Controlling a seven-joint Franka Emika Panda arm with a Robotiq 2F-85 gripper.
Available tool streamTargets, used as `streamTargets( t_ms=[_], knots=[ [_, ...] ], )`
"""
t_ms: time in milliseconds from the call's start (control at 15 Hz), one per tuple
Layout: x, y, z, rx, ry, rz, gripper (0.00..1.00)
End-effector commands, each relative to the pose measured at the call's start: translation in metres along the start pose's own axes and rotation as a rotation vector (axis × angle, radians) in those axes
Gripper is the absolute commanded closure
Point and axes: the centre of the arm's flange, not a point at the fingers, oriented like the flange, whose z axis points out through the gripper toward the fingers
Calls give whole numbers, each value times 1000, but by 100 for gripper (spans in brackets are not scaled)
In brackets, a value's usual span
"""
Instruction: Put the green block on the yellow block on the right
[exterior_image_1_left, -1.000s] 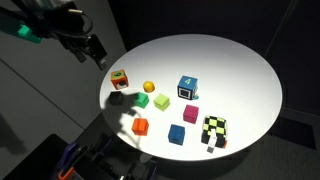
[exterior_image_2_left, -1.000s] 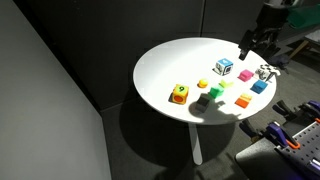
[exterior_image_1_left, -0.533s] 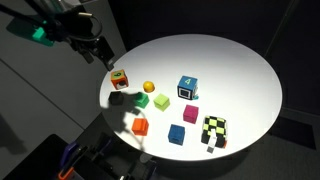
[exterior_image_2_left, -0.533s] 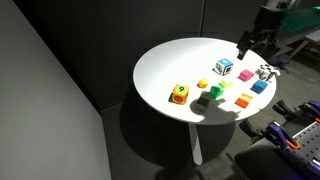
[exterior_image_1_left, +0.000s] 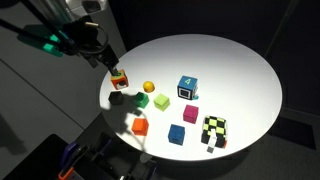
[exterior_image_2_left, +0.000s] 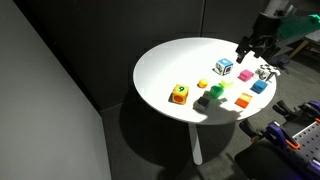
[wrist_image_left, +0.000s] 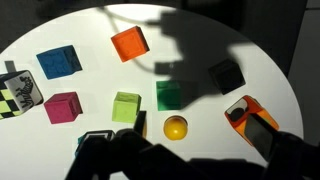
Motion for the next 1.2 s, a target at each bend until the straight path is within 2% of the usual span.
streamTargets(
  t_ms=[0,200,600,1133],
  knots=[
    [4,11,27,15,66,6,0],
    [7,16,52,29,106,18,0],
    [14,15,99,47,-39,17,0],
    [40,6,148,-24,-105,-24,0]
  ],
)
